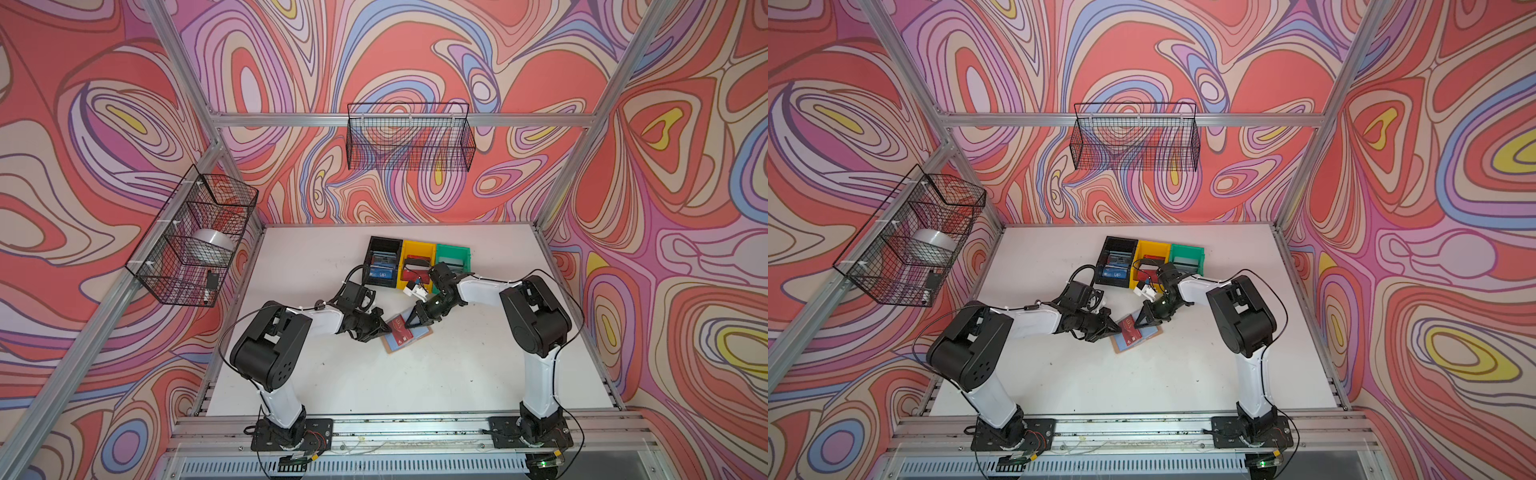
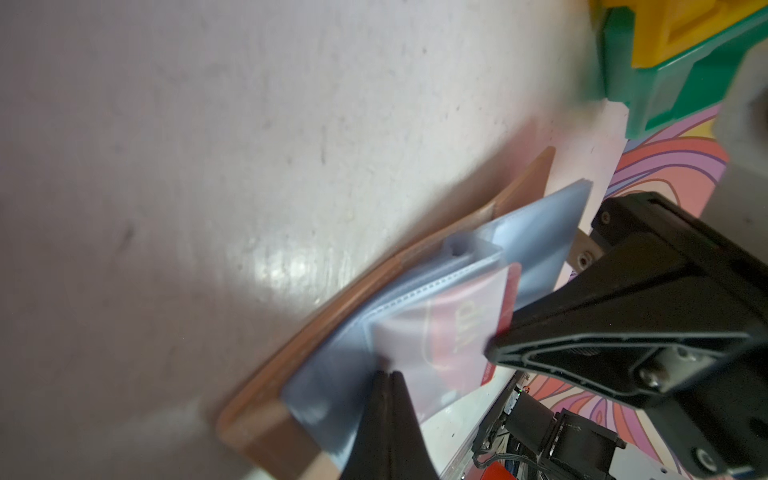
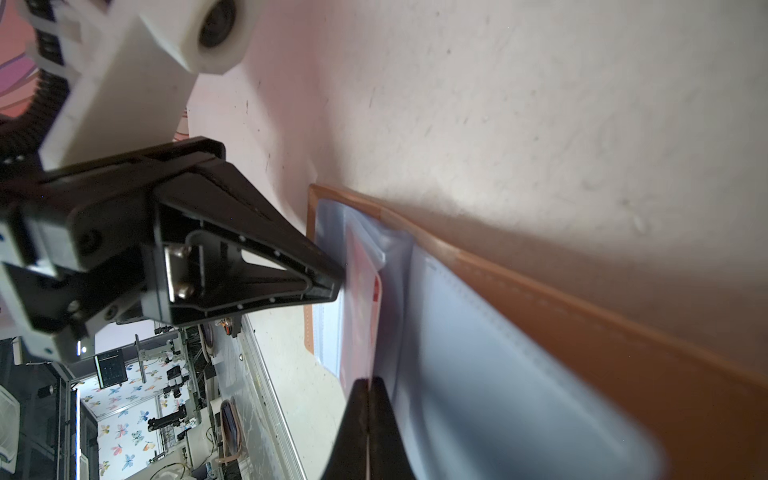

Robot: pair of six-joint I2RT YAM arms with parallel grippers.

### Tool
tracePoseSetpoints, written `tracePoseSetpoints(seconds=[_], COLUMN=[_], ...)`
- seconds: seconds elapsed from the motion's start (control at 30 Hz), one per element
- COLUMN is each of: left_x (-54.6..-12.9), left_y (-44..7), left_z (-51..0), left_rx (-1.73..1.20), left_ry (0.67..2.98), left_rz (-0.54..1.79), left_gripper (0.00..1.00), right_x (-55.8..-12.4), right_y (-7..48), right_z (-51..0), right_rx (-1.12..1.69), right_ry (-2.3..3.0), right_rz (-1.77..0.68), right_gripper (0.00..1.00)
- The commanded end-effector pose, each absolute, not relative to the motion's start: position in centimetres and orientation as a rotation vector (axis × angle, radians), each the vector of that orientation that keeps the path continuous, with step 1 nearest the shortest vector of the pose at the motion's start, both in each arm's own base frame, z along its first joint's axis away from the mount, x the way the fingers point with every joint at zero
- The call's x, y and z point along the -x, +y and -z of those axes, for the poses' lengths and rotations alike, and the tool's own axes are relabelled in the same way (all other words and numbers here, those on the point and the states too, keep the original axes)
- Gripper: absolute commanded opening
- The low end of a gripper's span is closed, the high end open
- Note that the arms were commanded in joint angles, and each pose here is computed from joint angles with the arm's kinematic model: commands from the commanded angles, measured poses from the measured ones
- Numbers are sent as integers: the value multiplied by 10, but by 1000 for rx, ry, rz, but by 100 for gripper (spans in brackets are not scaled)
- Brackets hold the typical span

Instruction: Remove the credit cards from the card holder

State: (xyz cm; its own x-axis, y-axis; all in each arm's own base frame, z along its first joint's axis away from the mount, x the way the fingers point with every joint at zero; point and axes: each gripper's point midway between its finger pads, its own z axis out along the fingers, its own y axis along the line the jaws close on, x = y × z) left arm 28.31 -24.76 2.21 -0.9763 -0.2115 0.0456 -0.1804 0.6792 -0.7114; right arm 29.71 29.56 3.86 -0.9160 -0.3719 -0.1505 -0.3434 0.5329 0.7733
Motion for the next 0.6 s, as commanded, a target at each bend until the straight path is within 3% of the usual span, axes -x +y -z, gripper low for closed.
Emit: tracePoseSetpoints(seconds=[0.0, 0.57], left_x=[-270, -269], left_y=[-233, -233], left_z=[4, 8], left_rx=[401, 404], left_ry=[2938, 2947], left_rz=[1083, 1080], left_gripper=[0, 0], right_x=[-295, -298], right_y=[284, 269], right_z=[-26, -22], right_rx=[-614, -587], right_ry=[-2735, -2773], right_rz=[1304, 1266], right_gripper=[4, 4])
